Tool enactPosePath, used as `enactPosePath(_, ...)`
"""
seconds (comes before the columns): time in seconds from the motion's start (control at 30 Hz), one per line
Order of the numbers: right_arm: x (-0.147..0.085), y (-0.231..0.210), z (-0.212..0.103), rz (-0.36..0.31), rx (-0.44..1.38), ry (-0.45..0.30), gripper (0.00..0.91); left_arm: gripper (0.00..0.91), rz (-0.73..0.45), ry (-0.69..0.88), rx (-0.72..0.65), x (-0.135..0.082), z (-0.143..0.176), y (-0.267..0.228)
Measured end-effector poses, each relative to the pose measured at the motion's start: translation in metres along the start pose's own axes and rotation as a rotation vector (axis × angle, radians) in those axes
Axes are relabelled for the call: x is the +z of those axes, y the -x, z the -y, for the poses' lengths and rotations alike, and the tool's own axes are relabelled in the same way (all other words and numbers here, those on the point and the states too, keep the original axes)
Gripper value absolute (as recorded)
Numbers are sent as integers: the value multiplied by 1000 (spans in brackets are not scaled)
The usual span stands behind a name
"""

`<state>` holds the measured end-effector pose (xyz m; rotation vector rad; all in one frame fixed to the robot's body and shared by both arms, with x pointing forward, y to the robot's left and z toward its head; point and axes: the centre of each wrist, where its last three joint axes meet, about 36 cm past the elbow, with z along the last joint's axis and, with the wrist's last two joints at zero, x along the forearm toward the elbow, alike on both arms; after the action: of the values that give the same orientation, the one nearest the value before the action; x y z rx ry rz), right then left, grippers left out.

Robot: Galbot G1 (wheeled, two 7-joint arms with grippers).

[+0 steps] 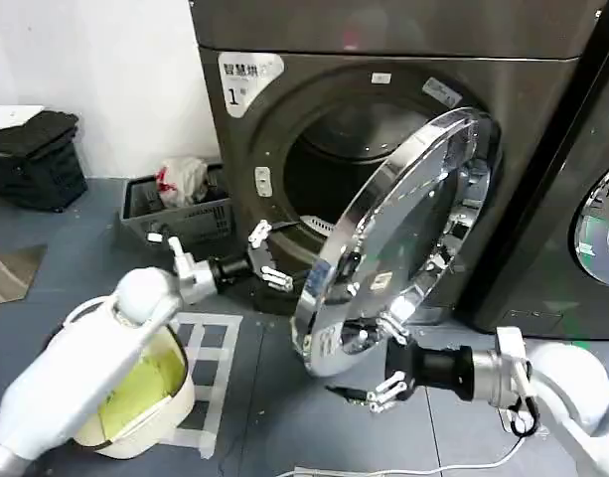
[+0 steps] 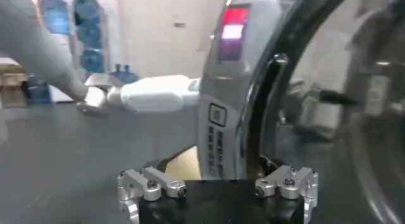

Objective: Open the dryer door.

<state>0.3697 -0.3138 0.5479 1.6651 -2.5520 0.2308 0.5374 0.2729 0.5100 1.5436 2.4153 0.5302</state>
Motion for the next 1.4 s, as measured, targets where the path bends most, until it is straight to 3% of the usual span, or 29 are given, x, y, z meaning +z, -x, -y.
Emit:
enactPosePath(0.23, 19, -54, -29, 9, 293, 30, 907, 907, 41, 3, 57, 2, 6, 27)
enactPosePath(0.43, 35, -108, -62, -13, 711, 35, 907, 907, 81, 4, 95, 1, 14, 47)
enactPosePath(0.73, 76, -197, -125, -148, 1450, 23, 907, 907, 122, 10, 137, 2, 21, 72)
enactPosePath(0.87, 85, -225, -149, -181, 1729, -1, 907, 907, 134, 15, 155, 1, 24, 82)
enactPosePath(1.0, 94, -251, -175, -257, 1987, -20, 907, 907, 153, 17, 175, -2, 28, 94)
enactPosePath(1.23, 109, -306, -219, -432, 2305, -32, 907, 907, 180, 17, 210, -4, 34, 118)
enactPosePath(1.4, 124, -347, -254, -529, 2431, 10, 907, 907, 183, 28, 233, -5, 36, 136)
